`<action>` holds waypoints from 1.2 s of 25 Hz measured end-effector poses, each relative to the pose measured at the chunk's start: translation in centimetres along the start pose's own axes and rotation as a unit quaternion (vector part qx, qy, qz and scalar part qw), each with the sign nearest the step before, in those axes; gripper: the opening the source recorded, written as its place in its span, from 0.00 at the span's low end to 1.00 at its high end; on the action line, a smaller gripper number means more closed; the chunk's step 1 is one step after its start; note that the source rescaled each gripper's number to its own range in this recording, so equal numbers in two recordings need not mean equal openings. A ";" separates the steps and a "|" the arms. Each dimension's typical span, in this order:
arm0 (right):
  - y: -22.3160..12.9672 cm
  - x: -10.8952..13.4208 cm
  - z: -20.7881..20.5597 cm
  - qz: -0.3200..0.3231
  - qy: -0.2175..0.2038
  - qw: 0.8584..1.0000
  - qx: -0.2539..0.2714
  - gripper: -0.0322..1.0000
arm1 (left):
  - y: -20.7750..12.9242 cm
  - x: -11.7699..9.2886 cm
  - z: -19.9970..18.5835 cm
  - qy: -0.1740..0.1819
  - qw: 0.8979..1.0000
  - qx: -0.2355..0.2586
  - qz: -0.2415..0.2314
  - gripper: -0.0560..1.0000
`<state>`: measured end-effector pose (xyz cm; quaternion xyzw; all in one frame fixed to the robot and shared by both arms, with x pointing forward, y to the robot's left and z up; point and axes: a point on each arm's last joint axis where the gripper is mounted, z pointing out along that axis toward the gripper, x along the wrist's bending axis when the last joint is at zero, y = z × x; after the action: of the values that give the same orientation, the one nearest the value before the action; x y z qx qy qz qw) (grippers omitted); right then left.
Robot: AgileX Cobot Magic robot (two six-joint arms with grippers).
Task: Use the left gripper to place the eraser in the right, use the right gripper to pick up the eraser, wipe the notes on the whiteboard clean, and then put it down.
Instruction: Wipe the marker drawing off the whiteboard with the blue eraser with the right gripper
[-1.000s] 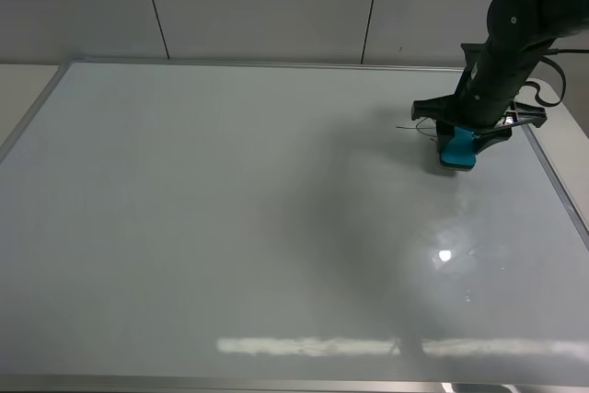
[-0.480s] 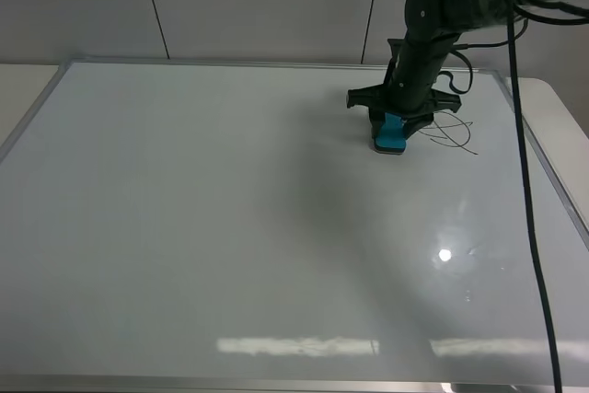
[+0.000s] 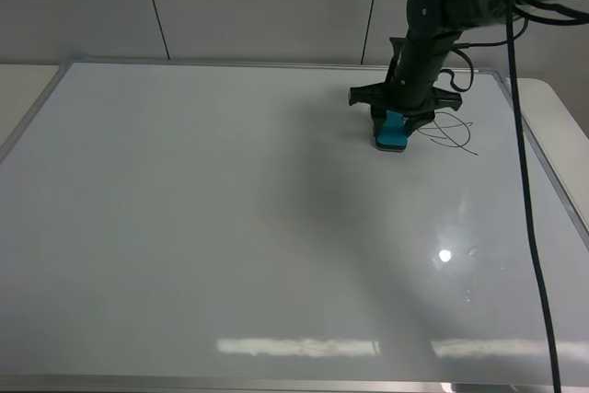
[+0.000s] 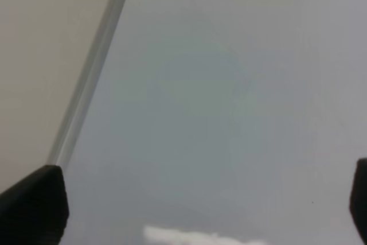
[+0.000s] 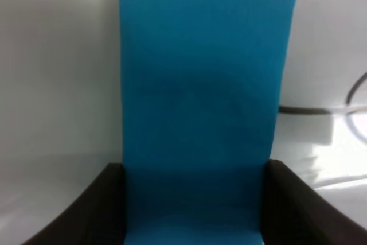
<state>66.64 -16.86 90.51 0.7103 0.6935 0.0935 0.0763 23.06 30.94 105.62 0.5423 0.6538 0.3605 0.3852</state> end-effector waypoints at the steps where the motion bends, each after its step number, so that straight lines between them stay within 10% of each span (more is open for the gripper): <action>1: 0.3 -0.7 0.0 0.005 -0.004 1.000 -0.002 0.03 | 0.0 0.0 0.0 0.000 1.000 0.000 0.000 1.00; 16: 2.3 -11.8 0.1 0.053 -0.076 0.996 -0.009 0.03 | 0.0 0.0 0.0 0.000 1.000 0.000 0.000 1.00; 24: 2.0 -9.0 0.1 -0.010 -0.076 0.997 -0.005 0.03 | 0.0 0.0 0.0 0.000 1.000 0.000 0.000 1.00; 30: 0.7 -1.3 0.1 -0.060 -0.017 0.998 -0.021 0.03 | 0.0 0.0 0.0 0.000 1.000 0.000 0.000 1.00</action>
<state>67.34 -18.14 90.58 0.6675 0.7311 0.0915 0.1080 23.06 30.94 105.62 0.5423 0.6538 0.3605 0.3852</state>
